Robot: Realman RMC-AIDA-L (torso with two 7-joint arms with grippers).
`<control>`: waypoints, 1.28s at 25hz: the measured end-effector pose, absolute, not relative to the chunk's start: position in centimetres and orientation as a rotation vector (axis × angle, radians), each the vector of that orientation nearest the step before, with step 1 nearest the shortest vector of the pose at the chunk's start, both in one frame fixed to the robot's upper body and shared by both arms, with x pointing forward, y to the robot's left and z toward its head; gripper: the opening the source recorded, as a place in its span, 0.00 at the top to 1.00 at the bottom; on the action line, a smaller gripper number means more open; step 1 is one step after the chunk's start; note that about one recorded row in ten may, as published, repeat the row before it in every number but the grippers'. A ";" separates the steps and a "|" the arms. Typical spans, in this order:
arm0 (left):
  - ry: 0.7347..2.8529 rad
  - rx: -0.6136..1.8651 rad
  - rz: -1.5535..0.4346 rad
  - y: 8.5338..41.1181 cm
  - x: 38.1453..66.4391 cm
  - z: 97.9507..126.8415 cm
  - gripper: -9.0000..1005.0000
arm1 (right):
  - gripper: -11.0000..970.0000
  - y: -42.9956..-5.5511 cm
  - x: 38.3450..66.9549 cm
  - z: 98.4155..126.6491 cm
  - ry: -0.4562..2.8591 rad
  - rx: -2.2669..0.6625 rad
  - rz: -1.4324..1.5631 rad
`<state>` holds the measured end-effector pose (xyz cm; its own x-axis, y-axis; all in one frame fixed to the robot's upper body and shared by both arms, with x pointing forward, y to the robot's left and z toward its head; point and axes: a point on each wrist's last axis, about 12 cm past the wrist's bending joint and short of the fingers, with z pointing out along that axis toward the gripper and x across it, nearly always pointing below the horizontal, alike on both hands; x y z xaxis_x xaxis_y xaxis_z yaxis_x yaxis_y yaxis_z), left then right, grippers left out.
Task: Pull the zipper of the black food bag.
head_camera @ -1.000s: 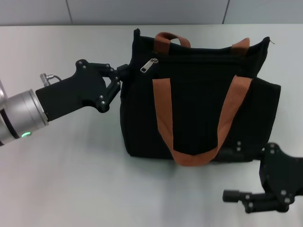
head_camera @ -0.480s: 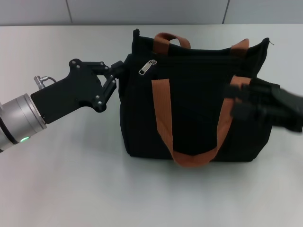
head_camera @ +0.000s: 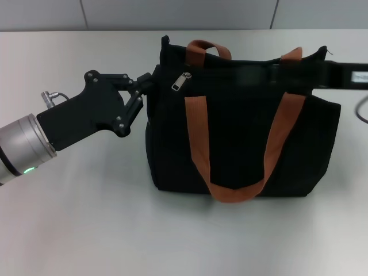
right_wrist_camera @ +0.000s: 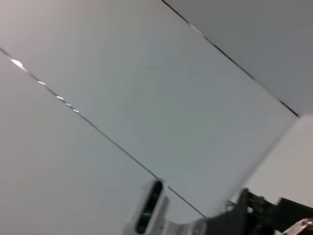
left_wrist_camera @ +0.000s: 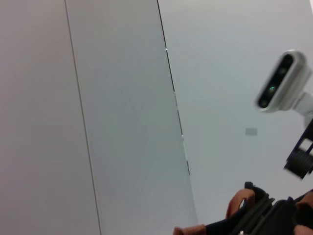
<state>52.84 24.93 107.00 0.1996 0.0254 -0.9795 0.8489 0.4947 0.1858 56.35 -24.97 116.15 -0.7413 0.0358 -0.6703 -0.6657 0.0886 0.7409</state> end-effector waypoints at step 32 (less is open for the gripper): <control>1.170 0.928 -0.720 24.1 53.6 108.3 0.97 | 0.53 -18.6 61.5 117.2 2.241 -0.621 1.476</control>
<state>53.61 24.11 108.25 0.2533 -0.0032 -0.9674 0.8619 0.4549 0.2242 61.45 -18.61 117.18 -0.8279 -0.1509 -0.5401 -0.5559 0.3488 0.7546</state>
